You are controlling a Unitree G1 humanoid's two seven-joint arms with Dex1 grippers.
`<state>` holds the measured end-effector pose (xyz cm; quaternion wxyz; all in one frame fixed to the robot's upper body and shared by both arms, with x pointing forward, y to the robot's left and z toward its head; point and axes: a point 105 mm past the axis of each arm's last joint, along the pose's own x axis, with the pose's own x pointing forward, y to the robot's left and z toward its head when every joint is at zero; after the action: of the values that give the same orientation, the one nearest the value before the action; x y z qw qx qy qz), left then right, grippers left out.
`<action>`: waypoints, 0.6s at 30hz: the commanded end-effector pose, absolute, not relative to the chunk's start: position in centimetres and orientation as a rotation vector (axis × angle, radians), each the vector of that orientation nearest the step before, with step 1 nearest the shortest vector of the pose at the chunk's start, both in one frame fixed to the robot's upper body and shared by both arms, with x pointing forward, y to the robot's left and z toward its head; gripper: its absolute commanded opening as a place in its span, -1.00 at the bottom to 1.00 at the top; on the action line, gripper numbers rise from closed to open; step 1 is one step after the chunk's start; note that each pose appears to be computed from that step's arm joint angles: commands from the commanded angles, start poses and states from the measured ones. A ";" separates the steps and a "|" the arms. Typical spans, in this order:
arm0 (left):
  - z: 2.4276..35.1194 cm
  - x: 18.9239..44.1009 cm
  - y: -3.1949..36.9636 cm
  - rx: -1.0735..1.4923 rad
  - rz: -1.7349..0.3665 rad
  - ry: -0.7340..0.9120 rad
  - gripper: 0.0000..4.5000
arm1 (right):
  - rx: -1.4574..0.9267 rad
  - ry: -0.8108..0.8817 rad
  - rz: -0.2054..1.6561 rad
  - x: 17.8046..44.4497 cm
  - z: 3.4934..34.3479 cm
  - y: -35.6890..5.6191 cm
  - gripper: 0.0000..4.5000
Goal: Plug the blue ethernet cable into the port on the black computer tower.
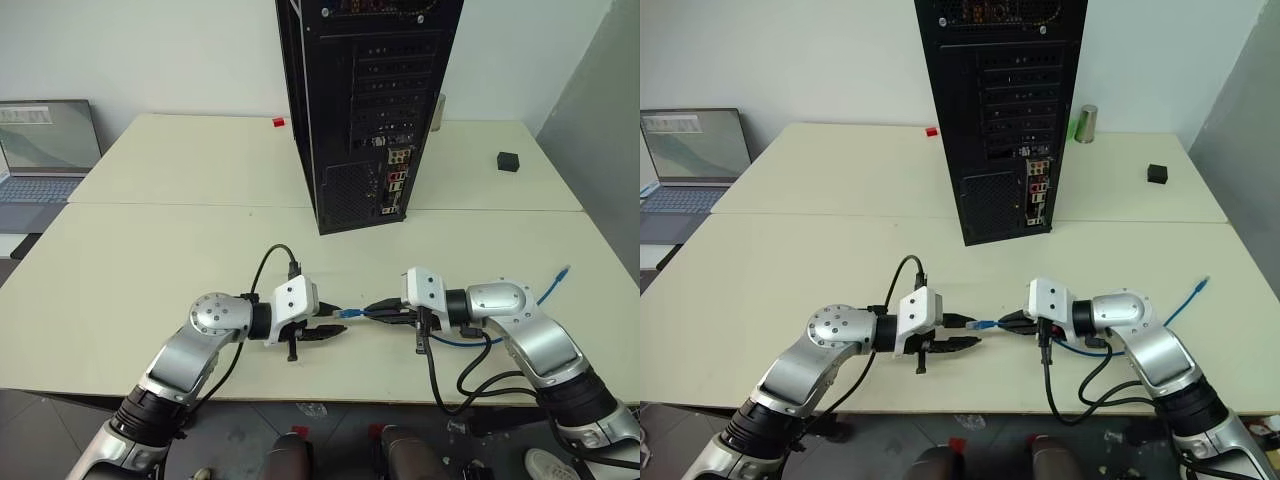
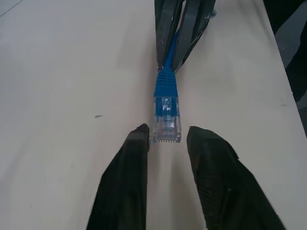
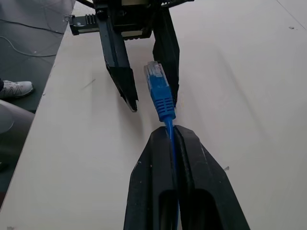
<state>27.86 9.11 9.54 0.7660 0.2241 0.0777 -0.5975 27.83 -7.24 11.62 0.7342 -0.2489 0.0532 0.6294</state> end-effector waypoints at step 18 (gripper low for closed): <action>11.8 27.7 8.4 0.416 -1.304 0.071 0.01 | -0.584 0.110 1.385 28.2 12.2 -7.5 -1.00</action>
<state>27.98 8.66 10.99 0.7820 0.1802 0.0544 -0.5942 28.23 -7.68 11.44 0.7359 -0.2515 0.0632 0.6255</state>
